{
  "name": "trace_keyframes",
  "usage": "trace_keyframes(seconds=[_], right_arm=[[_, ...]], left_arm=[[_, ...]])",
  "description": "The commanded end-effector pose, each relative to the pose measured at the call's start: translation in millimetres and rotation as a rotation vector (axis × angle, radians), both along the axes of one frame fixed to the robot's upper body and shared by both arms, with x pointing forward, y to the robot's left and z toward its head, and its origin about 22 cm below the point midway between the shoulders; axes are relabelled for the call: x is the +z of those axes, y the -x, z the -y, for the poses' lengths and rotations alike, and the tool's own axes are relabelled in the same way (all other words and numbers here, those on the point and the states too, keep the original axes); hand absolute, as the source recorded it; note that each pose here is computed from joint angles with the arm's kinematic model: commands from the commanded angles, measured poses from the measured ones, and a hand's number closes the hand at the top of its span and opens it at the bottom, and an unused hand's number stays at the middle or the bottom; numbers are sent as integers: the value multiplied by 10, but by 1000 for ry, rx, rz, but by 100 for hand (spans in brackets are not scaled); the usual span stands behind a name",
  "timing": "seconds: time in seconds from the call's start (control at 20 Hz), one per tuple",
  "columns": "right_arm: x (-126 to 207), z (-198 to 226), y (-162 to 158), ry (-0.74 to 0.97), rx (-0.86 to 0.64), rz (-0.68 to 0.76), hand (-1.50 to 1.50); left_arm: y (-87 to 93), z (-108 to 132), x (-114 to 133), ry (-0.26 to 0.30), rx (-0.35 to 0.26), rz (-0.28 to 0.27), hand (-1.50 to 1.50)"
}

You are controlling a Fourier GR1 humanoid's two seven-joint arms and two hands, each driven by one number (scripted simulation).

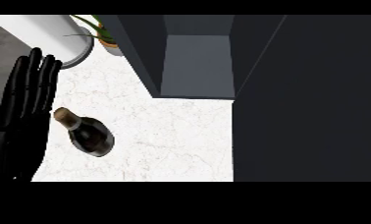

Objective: Pick up the wine, place it into the cabinet and close the cabinet

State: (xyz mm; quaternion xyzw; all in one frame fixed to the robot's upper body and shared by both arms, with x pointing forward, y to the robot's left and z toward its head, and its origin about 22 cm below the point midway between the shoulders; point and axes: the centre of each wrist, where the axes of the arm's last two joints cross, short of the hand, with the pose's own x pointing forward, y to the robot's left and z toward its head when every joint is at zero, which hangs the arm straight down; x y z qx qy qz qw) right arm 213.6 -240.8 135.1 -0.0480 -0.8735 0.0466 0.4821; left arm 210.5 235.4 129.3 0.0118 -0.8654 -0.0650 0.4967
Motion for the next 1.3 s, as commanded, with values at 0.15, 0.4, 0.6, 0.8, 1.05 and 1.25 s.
trace_keyframes(seconds=[0.15, 0.4, 0.6, 0.8, 1.05, 1.25], right_arm=[[-98, -5, 210, -15, 32, 12, -150], [-147, -226, 347, -57, 277, -196, -150], [-97, -133, 542, -65, 275, -233, -150], [180, -63, 564, -89, 267, -223, -150], [247, 25, 643, -78, 268, -237, -150], [373, -83, 797, -76, 263, -227, -150]], left_arm=[[-400, -292, 49, -58, -193, -48, -150], [-385, -184, -284, 189, -405, -373, -150], [-516, -425, 24, 223, -444, -396, -150], [-484, -384, -55, 231, -449, -434, -150], [-406, -218, 107, 235, -438, -423, -150], [-328, -248, 97, 245, -442, -427, -150]])
